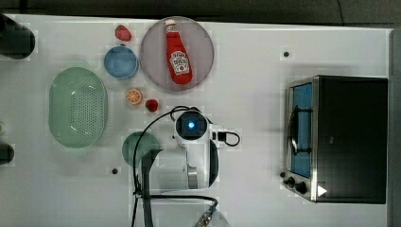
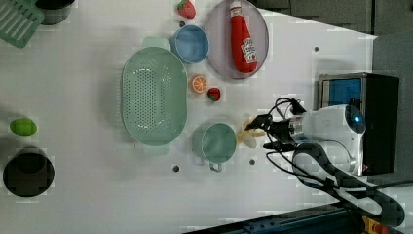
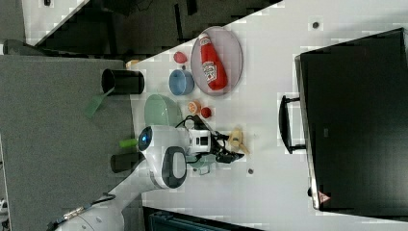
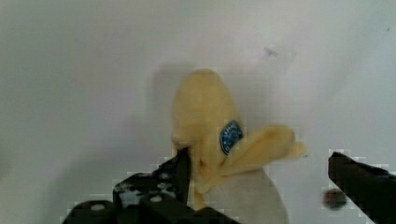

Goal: Pick banana from table and place on oven.

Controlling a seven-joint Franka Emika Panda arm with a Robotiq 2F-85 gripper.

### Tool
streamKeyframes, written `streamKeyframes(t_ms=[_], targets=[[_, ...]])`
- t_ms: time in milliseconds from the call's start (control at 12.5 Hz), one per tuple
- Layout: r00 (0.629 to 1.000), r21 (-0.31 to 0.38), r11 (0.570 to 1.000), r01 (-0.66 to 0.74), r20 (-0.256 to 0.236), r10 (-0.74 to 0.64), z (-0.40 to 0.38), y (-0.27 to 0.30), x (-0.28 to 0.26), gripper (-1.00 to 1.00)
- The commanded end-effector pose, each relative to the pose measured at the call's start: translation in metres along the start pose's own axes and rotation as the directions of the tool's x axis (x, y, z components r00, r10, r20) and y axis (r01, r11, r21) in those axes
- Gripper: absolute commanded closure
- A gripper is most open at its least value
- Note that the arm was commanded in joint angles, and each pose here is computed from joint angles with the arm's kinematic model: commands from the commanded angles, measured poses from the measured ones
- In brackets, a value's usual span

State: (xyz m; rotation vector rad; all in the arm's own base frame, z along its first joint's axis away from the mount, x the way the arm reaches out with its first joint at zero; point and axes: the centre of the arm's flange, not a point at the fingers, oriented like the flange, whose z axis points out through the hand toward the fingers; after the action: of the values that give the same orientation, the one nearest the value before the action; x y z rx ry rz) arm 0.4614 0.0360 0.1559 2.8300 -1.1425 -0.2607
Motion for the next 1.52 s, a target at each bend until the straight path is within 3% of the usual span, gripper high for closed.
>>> streamKeyframes(t_ms=[80, 480, 720, 1120, 1360, 1520], targets=[[0.995, 0.058, 0.994, -0.091, -0.03, 0.093, -0.006, -0.009, 0.008, -0.69], [0.995, 0.092, 0.992, -0.082, -0.052, 0.087, -0.006, -0.014, 0.006, 0.48], [0.994, 0.111, 0.991, -0.081, -0.069, 0.089, -0.019, -0.015, 0.008, 0.5], [0.977, 0.233, 0.97, -0.062, -0.184, 0.107, -0.133, -0.019, 0.014, 0.5], [0.972, 0.234, 0.97, -0.074, -0.202, 0.123, -0.216, -0.003, 0.007, 0.5], [0.973, 0.203, 0.974, -0.095, -0.187, 0.134, -0.269, 0.012, 0.003, 0.5]])
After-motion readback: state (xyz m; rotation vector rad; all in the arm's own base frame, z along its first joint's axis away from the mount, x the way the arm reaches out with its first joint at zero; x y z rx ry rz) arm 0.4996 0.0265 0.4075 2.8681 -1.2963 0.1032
